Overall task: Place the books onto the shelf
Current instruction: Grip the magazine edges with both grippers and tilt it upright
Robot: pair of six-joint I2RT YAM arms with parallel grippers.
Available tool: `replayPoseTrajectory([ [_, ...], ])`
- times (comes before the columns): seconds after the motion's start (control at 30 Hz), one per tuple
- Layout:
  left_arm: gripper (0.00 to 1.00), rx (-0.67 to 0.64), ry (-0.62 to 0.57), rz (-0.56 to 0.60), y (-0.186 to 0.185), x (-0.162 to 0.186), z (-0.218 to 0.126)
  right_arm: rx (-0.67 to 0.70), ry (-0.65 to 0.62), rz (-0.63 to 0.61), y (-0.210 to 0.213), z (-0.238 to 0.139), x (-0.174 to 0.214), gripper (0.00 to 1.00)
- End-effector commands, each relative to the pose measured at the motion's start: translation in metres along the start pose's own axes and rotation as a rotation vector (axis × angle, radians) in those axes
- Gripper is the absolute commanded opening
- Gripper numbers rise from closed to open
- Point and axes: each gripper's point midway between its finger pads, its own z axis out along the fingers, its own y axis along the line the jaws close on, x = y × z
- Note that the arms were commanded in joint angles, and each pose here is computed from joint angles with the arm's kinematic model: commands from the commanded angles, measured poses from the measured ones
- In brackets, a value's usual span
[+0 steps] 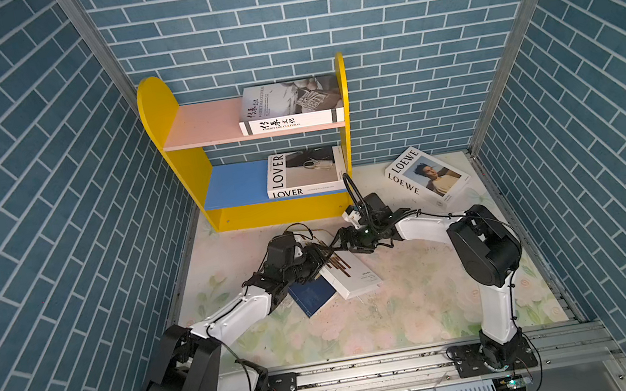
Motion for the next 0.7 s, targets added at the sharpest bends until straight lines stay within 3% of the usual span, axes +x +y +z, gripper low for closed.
replayPoseTrajectory([
  [0.0, 0.55, 0.038, -0.008, 0.061, -0.026, -0.004, -0.013, 0.005, 0.051, -0.004, 0.001, 0.005, 0.015, 0.88],
  [0.3, 0.32, -0.078, -0.039, 0.001, 0.000, -0.004, -0.017, -0.011, 0.026, -0.015, 0.010, -0.001, 0.007, 0.88],
  [0.5, 0.27, -0.095, -0.052, -0.007, 0.003, -0.004, -0.023, -0.019, -0.005, -0.032, 0.021, -0.013, 0.000, 0.89],
  [0.67, 0.23, -0.077, -0.064, 0.045, -0.016, -0.005, -0.044, -0.003, -0.120, -0.070, 0.042, -0.063, -0.022, 0.89],
])
